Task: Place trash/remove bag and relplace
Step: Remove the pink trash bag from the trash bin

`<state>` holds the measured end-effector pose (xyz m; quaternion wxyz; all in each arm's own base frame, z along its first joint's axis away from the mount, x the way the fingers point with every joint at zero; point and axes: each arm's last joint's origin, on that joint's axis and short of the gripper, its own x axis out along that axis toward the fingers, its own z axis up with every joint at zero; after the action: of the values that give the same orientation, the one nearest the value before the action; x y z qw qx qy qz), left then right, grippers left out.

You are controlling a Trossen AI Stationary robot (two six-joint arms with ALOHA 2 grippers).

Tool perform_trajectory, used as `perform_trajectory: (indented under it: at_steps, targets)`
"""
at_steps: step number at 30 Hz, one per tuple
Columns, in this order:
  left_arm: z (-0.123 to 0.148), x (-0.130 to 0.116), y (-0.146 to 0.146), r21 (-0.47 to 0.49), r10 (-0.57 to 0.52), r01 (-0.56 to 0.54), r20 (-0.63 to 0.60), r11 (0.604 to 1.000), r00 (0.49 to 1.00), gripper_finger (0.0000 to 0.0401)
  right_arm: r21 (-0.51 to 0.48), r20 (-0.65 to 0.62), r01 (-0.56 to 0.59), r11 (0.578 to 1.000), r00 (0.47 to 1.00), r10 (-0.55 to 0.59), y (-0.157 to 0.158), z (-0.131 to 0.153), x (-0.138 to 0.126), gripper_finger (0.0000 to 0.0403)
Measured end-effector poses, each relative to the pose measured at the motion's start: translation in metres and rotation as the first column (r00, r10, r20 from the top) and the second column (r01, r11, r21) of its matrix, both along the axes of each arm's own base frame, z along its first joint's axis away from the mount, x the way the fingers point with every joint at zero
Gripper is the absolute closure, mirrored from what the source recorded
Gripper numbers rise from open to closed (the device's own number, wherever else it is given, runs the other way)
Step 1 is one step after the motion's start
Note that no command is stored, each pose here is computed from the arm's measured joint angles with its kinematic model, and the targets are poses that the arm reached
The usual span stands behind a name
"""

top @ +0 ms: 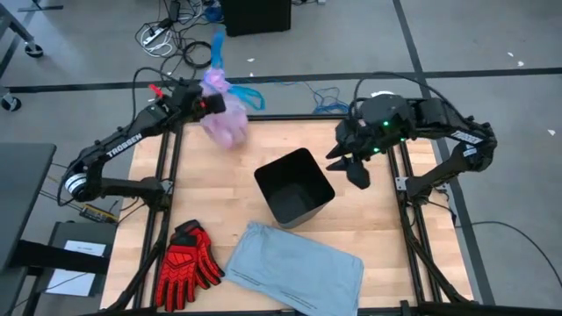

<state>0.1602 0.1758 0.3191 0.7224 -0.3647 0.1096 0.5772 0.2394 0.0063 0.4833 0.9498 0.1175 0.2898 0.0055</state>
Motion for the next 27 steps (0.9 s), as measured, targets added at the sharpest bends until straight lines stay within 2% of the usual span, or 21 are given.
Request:
perform_trajectory:
  at_steps: [4, 7, 11, 17, 20, 22, 27]
  targets:
    - [-0.025, -0.016, -0.009, -0.133, -0.009, -0.022, -0.227, 0.991, 0.974, 0.0401, -0.011, -0.009, 0.017, 1.000, 1.000, -0.017, 0.000, -0.004, 0.008, 0.0250]
    - [-0.052, -0.031, -0.014, -0.221, -0.001, -0.072, -0.316, 0.973, 0.949, 0.0401, -0.028, -0.010, 0.042, 0.999, 0.999, -0.042, -0.001, -0.004, 0.009, 0.0250]
    - [-0.082, -0.046, -0.019, -0.287, 0.005, -0.115, -0.356, 0.951, 0.934, 0.0401, -0.048, 0.023, 0.069, 0.997, 0.997, -0.068, -0.002, -0.002, 0.011, 0.0251]
    - [-0.123, -0.059, -0.032, -0.420, -0.071, -0.117, -0.405, 0.900, 0.911, 0.0401, -0.063, 0.048, 0.100, 0.993, 0.994, -0.097, -0.008, 0.000, 0.012, 0.0251]
    - [-0.128, -0.060, -0.034, -0.433, -0.082, -0.114, -0.410, 0.894, 0.908, 0.0396, -0.066, 0.066, 0.118, 0.991, 0.991, -0.114, -0.013, 0.002, 0.013, 0.0251]
    - [-0.128, -0.060, -0.034, -0.433, -0.129, -0.079, -0.429, 0.898, 0.894, 0.0385, -0.067, 0.079, 0.129, 0.989, 0.989, -0.124, -0.017, 0.003, 0.013, 0.0251]
    - [-0.115, -0.058, -0.030, -0.392, -0.219, 0.005, -0.504, 0.920, 0.836, 0.0332, -0.059, 0.079, 0.162, 0.985, 0.984, -0.158, -0.024, 0.003, 0.013, 0.0251]
